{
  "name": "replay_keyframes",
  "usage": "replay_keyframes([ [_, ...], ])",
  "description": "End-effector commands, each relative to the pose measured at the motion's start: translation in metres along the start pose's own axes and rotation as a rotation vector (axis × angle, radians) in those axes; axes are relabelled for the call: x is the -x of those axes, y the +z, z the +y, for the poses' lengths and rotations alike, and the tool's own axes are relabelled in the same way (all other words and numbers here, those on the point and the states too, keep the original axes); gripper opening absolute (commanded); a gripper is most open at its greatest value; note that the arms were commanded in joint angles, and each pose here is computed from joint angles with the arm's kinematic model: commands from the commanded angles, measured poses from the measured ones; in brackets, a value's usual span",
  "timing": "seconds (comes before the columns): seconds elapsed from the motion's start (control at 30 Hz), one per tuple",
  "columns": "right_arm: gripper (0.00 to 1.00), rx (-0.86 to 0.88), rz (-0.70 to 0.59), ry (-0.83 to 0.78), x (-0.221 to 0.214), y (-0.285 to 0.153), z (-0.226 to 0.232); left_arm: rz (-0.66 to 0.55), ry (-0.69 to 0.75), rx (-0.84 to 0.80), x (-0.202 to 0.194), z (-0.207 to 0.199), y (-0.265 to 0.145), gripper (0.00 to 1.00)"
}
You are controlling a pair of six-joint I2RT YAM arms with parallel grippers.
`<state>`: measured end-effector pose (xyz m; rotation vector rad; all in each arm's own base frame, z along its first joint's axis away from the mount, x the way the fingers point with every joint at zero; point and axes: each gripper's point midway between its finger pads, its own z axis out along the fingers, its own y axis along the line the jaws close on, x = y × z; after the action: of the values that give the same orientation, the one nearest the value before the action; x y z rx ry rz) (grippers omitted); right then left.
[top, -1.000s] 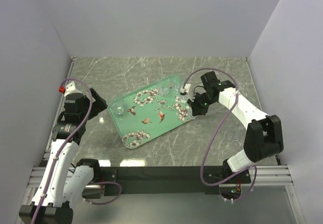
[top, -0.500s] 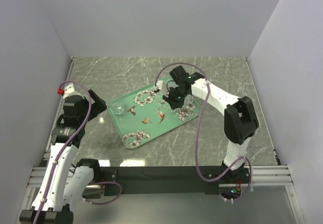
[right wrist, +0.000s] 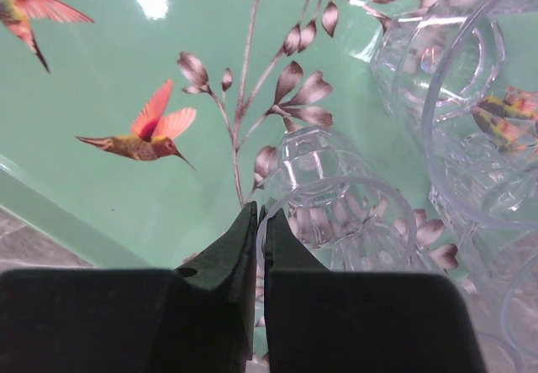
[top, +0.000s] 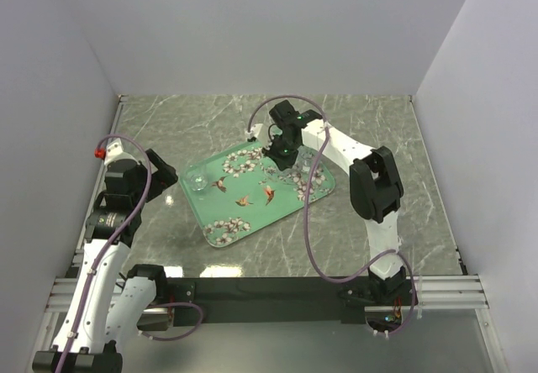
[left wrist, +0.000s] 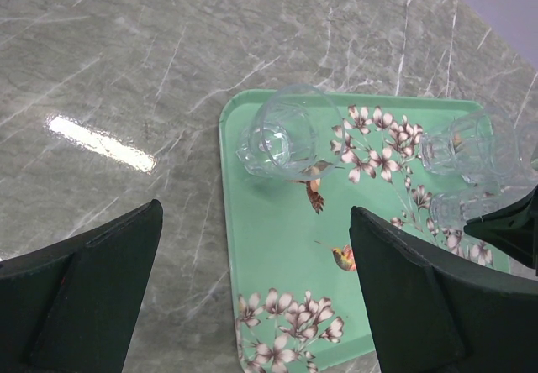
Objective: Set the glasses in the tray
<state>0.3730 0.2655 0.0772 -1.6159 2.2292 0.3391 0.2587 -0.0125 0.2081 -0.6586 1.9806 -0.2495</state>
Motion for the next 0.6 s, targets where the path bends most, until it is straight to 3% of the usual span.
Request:
replay_keyframes([
  [0.0,0.03,-0.04,0.005,0.008,0.007,-0.008,-0.007,-0.025,-0.011,0.005,0.005,0.001,0.0,0.99],
  [0.2,0.17,-0.051,0.022,0.023,0.004,-0.005,-0.009,-0.024,-0.01,0.001,0.006,-0.001,0.003,1.0],
  [0.37,0.4,-0.066,0.003,0.026,0.008,-0.015,-0.009,-0.025,-0.004,0.002,0.008,-0.002,0.004,0.99],
  [0.57,0.49,-0.112,-0.073,0.009,0.023,-0.061,-0.003,-0.042,-0.001,-0.008,0.017,-0.007,-0.003,0.99],
])
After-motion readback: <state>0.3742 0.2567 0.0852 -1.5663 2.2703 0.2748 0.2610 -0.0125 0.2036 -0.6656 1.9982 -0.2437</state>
